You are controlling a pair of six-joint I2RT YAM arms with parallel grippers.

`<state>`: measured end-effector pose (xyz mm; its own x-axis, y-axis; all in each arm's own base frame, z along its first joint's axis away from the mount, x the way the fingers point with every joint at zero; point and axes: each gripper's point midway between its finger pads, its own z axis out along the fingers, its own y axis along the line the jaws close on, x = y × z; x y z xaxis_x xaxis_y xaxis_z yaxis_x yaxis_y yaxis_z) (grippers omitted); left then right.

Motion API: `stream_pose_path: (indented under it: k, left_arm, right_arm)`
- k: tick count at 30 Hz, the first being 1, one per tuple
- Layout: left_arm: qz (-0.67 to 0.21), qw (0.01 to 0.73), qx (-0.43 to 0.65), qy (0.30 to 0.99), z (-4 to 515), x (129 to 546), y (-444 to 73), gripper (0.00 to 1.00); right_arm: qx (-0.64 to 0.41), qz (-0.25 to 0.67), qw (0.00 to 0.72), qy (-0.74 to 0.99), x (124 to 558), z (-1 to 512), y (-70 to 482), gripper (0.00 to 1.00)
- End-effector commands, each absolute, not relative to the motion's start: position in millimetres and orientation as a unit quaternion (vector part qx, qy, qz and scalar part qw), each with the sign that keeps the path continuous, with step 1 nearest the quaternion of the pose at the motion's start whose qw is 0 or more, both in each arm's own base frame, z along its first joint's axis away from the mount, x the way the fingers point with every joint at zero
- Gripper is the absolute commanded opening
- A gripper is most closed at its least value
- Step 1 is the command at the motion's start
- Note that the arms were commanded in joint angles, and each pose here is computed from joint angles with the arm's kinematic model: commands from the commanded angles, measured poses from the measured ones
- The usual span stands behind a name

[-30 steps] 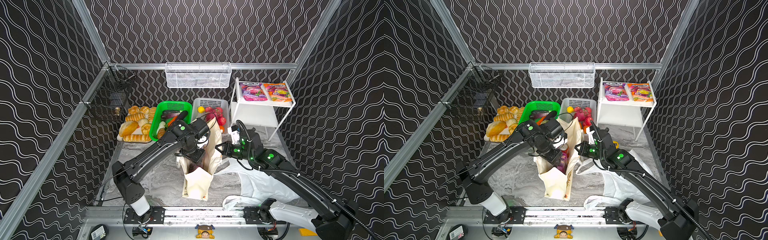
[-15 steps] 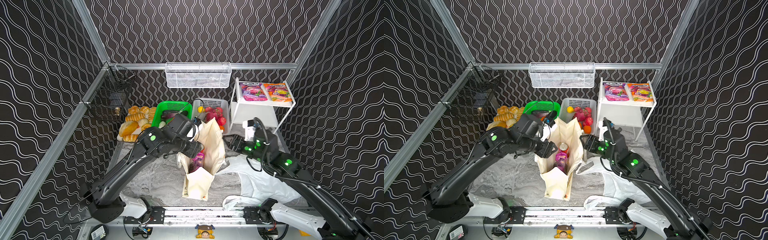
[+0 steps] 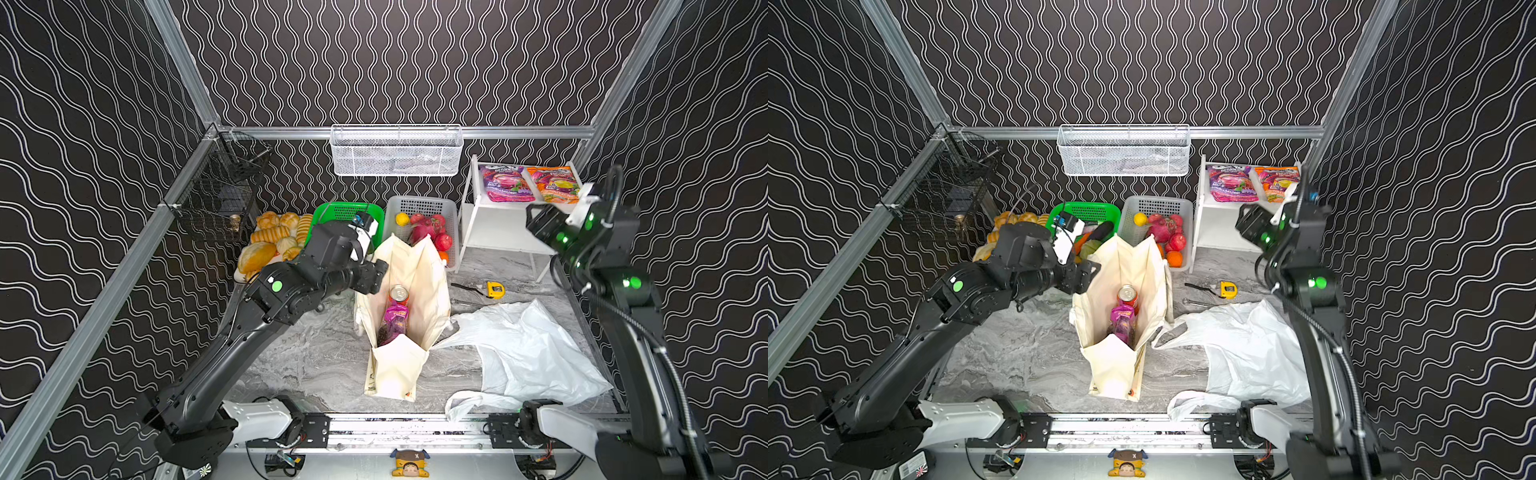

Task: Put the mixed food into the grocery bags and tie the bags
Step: 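Reach the right gripper to the shelf and grasp the purple Fox's candy bag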

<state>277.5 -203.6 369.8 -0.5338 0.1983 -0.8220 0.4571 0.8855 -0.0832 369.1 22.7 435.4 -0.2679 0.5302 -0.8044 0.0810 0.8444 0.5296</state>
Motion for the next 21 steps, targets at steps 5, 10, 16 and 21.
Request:
stream_pose_path:
  k: [5,10,16,21]
  left_arm:
    - [-0.185,0.448,0.168,0.859,374,297,-193,0.80]
    - [-0.202,0.445,0.157,0.858,378,304,-188,0.84]
    - [-0.195,0.449,0.148,0.859,378,309,-180,0.85]
    - [-0.197,0.447,0.152,0.859,376,310,-181,0.86]
  right_arm:
    - [0.170,0.221,0.559,0.781,427,446,16,0.67]
    - [0.174,0.211,0.552,0.787,468,444,6,0.68]
    - [0.166,0.220,0.523,0.807,510,423,-1,0.68]
    - [0.150,0.234,0.510,0.814,531,416,3,0.68]
